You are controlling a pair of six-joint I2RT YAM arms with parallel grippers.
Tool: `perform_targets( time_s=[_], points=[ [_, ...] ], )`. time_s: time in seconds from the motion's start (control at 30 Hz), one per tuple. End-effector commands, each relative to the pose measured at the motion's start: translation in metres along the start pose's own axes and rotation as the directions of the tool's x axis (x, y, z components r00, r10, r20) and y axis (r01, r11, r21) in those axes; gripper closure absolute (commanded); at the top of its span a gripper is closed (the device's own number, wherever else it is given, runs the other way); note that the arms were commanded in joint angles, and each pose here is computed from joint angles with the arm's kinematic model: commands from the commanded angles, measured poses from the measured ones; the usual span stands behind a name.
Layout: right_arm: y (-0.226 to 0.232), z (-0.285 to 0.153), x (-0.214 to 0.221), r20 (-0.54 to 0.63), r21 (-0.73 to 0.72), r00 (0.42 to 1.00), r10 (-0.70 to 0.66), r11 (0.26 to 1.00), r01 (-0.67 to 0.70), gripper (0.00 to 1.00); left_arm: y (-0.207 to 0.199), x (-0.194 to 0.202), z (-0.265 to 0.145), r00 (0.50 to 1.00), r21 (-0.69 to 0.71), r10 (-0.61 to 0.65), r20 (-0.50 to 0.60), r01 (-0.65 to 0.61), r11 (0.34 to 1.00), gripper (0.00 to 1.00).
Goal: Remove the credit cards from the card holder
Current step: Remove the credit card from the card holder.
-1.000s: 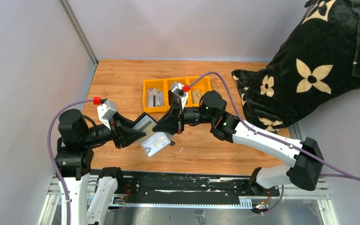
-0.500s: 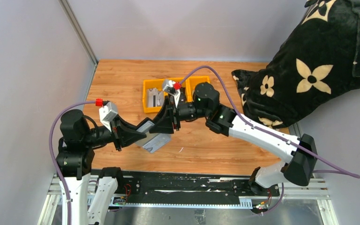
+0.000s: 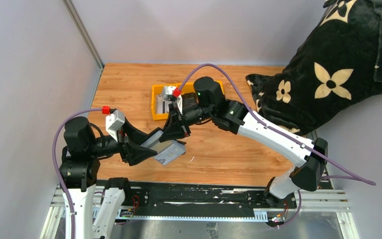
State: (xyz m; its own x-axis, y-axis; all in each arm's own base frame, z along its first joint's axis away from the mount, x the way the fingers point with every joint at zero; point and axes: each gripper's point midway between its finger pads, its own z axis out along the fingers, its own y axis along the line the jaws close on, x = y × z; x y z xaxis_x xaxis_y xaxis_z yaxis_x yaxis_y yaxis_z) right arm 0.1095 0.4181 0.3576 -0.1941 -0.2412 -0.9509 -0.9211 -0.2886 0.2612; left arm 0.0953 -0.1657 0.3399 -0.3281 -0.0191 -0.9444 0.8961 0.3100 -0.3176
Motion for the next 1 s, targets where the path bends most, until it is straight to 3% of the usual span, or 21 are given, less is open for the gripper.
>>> perform_targets(
  time_s=[0.0, 0.13, 0.2, 0.27, 0.47, 0.6, 0.7, 0.97],
  points=[
    [-0.004, -0.019, -0.04, 0.185, 0.103, 0.98, -0.07, 0.993, 0.052, 1.0, -0.01, -0.003, -0.001, 0.999, 0.025, 0.034, 0.008, -0.034, 0.999, 0.35],
    [-0.02, -0.039, -0.055, 0.422, 0.252, 0.903, -0.083, 0.967, -0.03, 1.0, -0.014, -0.003, -0.002, 0.999, 0.037, 0.042, 0.01, -0.043, 0.998, 0.49],
    [-0.016, -0.046, -0.057, 0.524, 0.237, 0.849, -0.066, 0.969, -0.071, 1.0, -0.014, -0.003, -0.002, 0.999, 0.036, 0.046, 0.011, -0.047, 0.998, 0.59],
    [-0.013, -0.049, -0.053, 0.57, 0.22, 0.821, -0.041, 0.97, -0.104, 1.0, -0.013, -0.003, -0.002, 0.999, 0.032, 0.044, 0.011, -0.044, 0.999, 0.62],
    [-0.003, -0.049, -0.041, 0.664, 0.18, 0.748, -0.017, 0.974, -0.137, 1.0, -0.016, -0.001, -0.001, 1.0, 0.057, 0.011, 0.004, -0.011, 0.998, 0.61],
    [0.001, -0.055, -0.046, 0.708, 0.191, 0.704, -0.054, 0.975, -0.118, 1.0, -0.021, 0.003, -0.001, 0.999, 0.098, -0.036, -0.006, 0.037, 0.995, 0.44],
    [0.009, -0.059, -0.053, 0.739, 0.169, 0.67, -0.064, 0.981, -0.093, 1.0, -0.026, 0.005, -0.002, 0.999, 0.112, -0.035, -0.006, 0.035, 0.993, 0.38],
    [0.022, -0.06, -0.054, 0.769, 0.091, 0.639, -0.032, 0.994, -0.059, 1.0, -0.025, 0.001, -0.002, 0.998, 0.11, -0.066, -0.011, 0.067, 0.992, 0.42]
  ],
)
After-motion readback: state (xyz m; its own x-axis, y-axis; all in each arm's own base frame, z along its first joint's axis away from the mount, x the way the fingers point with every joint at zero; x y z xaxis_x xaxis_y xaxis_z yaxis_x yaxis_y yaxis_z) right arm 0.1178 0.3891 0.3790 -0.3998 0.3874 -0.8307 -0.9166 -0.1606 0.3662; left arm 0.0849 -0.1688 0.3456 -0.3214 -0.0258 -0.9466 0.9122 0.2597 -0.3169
